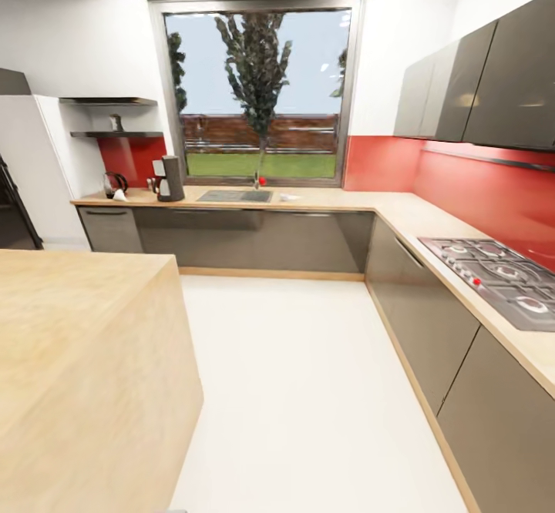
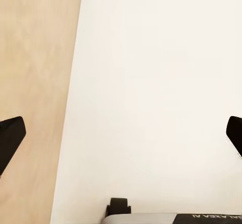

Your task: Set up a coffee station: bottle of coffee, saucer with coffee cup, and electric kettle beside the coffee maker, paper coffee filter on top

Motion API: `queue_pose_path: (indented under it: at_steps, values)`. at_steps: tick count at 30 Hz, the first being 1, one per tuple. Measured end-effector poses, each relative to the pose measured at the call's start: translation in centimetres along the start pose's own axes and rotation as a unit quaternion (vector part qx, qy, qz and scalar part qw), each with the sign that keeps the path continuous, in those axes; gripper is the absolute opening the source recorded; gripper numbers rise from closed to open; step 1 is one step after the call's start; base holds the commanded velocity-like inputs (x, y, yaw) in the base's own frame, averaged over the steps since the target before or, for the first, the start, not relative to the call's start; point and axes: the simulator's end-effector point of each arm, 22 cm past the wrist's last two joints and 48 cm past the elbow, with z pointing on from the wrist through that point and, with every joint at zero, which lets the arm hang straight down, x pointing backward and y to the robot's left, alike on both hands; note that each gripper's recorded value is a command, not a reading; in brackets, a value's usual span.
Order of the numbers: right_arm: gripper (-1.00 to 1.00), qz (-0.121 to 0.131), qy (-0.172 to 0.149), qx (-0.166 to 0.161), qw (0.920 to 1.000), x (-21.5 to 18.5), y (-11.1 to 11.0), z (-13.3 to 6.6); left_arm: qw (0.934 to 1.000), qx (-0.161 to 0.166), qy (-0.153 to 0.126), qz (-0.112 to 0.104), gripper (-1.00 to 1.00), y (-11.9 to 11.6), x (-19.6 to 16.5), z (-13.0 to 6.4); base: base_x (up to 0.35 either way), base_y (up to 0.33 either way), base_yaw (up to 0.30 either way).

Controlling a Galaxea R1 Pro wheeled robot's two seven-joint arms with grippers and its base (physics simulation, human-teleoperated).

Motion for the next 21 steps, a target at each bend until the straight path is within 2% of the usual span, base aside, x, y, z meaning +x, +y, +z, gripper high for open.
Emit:
queue_pose_path:
  at_steps: [14, 21]
  values:
    - [1.00, -0.001, 0.000, 0.000, 1.0000, 0.04, 0.01, 0.00, 1.0000, 0.000, 0.000, 0.000, 1.00, 0.08, -0.01, 0.00, 0.338, -0.125, 0.000]
    - [1.00, -0.001, 0.001, 0.000, 1.0000, 0.07, 0.02, -0.01, 1.0000, -0.001, 0.000, 0.000, 1.00, 0.24, -0.02, 0.00, 0.338, -0.026, 0.000]
